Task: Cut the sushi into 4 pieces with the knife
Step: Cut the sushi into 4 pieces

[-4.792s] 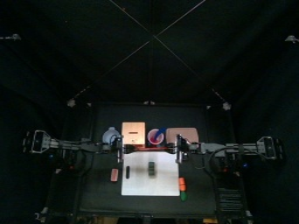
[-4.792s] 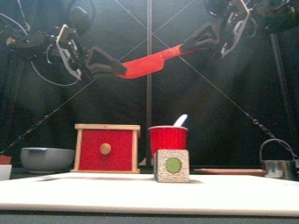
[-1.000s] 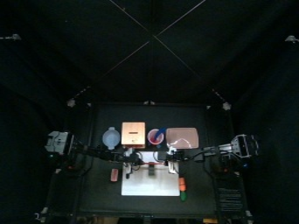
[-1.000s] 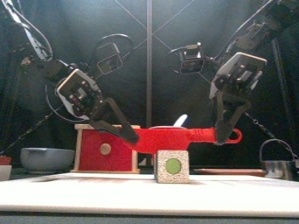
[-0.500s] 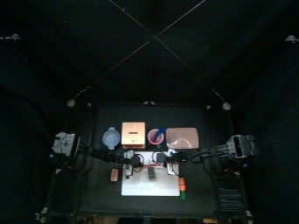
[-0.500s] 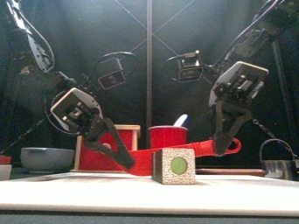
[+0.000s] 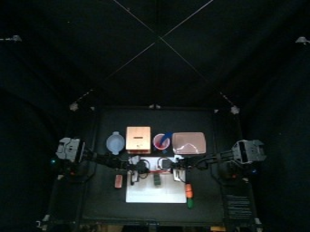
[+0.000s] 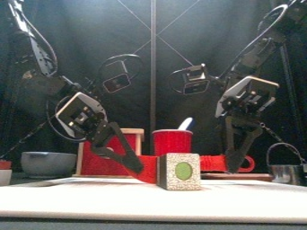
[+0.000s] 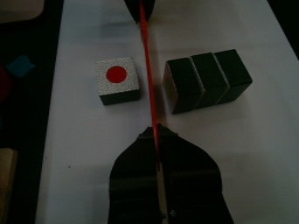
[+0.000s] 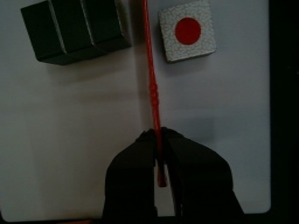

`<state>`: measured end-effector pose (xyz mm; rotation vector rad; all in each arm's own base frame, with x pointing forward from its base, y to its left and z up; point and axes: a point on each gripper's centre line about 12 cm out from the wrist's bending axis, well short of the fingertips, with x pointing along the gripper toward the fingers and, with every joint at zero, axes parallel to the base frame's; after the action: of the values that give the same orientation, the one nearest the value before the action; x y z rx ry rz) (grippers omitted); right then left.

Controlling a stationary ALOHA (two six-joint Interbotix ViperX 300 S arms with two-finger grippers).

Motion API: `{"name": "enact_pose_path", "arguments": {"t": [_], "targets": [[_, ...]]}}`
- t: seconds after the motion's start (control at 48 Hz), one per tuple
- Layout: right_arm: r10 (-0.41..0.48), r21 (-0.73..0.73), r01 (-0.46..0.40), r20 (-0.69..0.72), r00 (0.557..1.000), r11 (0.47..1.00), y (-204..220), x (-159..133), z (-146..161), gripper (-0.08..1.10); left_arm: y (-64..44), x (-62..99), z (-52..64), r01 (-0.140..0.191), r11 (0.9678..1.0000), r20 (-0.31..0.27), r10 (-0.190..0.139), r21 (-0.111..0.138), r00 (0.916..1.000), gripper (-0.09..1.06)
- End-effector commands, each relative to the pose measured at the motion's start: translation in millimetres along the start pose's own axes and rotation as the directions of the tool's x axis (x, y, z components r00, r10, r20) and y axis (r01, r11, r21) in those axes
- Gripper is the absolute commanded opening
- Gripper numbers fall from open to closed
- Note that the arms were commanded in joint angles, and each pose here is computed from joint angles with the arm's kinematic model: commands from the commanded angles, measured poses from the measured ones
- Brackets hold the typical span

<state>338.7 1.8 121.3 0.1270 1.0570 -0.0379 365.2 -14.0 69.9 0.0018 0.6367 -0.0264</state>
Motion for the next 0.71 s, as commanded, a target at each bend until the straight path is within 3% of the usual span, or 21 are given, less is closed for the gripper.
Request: {"name": "enact_pose_path", "arguments": {"t": [0.021,0.083,0.292,0.521,0.708], "targets": [[-0.023,0.026,0.020,0.097,0.995,0.999,-14,-14,22,0.15,12.8,0.0,9.3,-0.027,0.9995,0.014,0.027,-0.014,0.9995,0.15],[-0.028,0.025,0.025,0.111,0.993,0.999,-16,-19,26,0.15,16.8,-4.0,14.4,-0.033,0.9994,0.020,0.033,-0.013,0.9993,0.15],[-0.020,0.015,0.018,0.148,0.989,1.000,-12,-39,36,0.15,15.1,-22.6,38.0,-0.025,0.9997,0.055,0.024,0.008,0.9982,0.15],[0.004,-0.003,-0.003,0.181,0.984,1.000,-1,-60,44,0.15,-5.5,-47.1,66.8,0.018,0.9992,0.139,-0.023,0.037,0.9900,0.15],[0.030,-0.026,-0.026,0.188,0.982,0.999,11,-65,43,0.15,-24.5,-52.8,74.0,0.059,0.9965,0.163,-0.068,0.059,0.9843,0.15]]}}
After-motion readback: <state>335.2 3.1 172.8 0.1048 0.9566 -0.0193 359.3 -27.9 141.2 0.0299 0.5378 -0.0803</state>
